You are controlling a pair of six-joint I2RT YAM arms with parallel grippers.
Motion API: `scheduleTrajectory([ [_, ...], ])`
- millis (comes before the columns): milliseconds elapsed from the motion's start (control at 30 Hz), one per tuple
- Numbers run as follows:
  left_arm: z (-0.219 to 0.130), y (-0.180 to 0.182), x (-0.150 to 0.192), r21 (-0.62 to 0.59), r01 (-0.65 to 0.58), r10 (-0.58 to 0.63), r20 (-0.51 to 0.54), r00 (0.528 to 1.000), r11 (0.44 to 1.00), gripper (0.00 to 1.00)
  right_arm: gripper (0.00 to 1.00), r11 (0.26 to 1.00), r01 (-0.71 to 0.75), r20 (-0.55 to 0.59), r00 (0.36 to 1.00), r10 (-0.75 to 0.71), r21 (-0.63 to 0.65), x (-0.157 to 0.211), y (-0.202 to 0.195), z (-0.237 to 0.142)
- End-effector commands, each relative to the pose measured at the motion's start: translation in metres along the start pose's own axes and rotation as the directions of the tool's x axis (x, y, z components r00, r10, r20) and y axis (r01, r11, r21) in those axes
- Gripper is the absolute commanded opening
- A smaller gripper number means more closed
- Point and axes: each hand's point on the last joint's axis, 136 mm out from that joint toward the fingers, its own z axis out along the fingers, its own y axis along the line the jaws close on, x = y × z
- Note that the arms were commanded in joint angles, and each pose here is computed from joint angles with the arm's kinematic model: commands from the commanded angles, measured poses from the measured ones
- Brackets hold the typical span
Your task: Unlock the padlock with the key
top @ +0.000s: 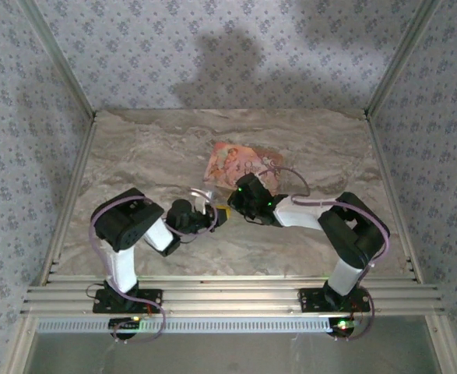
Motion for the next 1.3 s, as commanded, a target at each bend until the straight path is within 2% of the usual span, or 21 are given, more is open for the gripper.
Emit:
scheduleTrajectory([
  [0, -0.013, -0.007, -0.008, 0.018, 0.000, 0.001, -0.012, 1.000, 1.000, 0.37, 0.00, 1.000, -0.011, -0.013, 1.000, 0.011, -0.005, -0.003, 0.003, -0.005],
  [100, -0.024, -0.008, -0.018, 0.062, 0.054, -0.051, -0.035, 0.998, 0.997, 0.42, 0.00, 1.000, -0.009, -0.027, 1.000, 0.009, -0.022, -0.005, 0.006, -0.009],
  [300, -0.027, -0.023, -0.028, 0.199, 0.129, -0.110, -0.105, 0.988, 0.972, 0.42, 0.00, 0.997, -0.028, -0.086, 0.996, 0.022, -0.074, -0.005, 0.013, -0.014],
  [667, -0.007, -0.017, -0.031, 0.241, 0.214, -0.206, -0.060, 0.977, 0.947, 0.34, 0.00, 0.990, -0.044, -0.131, 0.991, 0.025, -0.138, -0.006, 0.031, -0.024],
  [1267, 0.010, -0.019, -0.026, 0.223, 0.200, -0.193, -0.050, 0.980, 0.954, 0.31, 0.00, 0.988, -0.050, -0.144, 0.989, 0.028, -0.149, -0.004, 0.032, -0.027],
])
